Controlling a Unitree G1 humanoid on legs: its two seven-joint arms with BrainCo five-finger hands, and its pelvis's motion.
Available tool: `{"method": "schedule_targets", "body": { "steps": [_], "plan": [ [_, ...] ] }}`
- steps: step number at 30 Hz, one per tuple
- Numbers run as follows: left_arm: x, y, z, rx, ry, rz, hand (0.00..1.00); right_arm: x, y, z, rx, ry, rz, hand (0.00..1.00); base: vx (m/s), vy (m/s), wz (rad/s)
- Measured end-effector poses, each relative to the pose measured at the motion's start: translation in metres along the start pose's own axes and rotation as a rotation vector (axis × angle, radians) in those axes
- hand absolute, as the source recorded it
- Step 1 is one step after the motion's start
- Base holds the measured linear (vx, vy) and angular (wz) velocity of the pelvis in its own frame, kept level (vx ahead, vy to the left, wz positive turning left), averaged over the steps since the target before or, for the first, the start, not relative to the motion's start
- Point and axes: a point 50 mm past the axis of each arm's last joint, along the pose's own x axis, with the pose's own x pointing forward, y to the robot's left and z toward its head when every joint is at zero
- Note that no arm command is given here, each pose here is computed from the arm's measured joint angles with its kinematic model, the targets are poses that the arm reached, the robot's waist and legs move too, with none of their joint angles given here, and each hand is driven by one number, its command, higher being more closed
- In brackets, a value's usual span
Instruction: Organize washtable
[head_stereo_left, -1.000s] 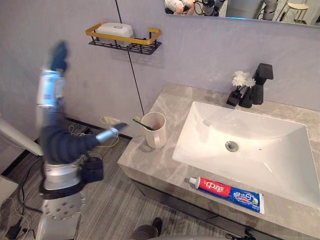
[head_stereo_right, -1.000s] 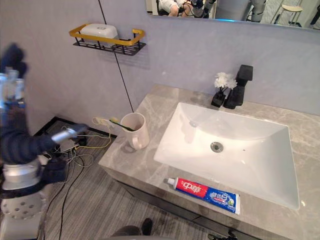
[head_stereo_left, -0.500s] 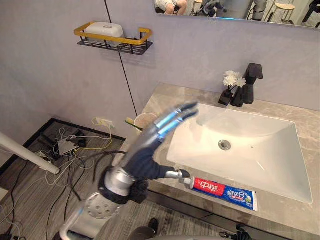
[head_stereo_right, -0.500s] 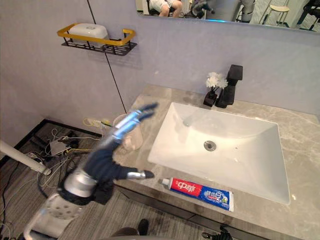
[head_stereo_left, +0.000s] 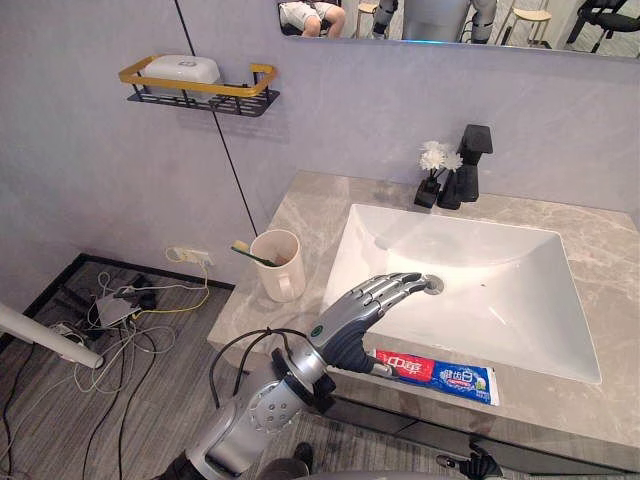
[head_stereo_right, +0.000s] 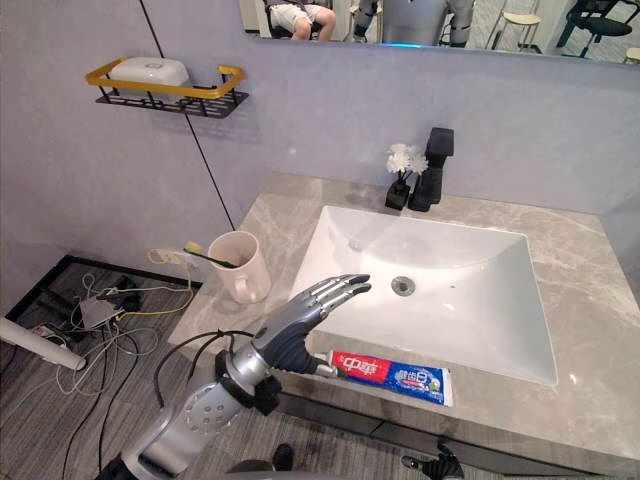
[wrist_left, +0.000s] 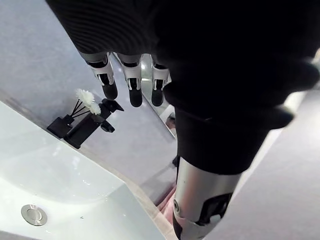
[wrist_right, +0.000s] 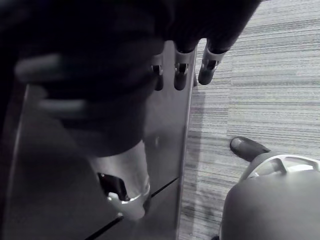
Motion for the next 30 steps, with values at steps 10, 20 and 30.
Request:
{"method": "schedule_targets", "body": {
  "steps": [10,20,30],
  "plan": [
    [-0.006,-0.022,-0.028,0.057,0.131,-0.081,0.00,0.001,0.002,0.007,0.029,-0.018,-0.004,0.00,0.00,-0.004,-0.03],
    [-0.009,-0.024,-0.030,0.053,0.143,-0.087,0.00,0.002,-0.004,0.010,0.067,-0.026,-0.027,0.00,0.01,-0.002,-0.01],
    [-0.017,-0.032,-0.034,0.042,0.187,-0.100,0.00,0.002,-0.003,0.012,0.077,-0.030,-0.025,0.00,0.01,0.002,-0.06]
  ]
}}
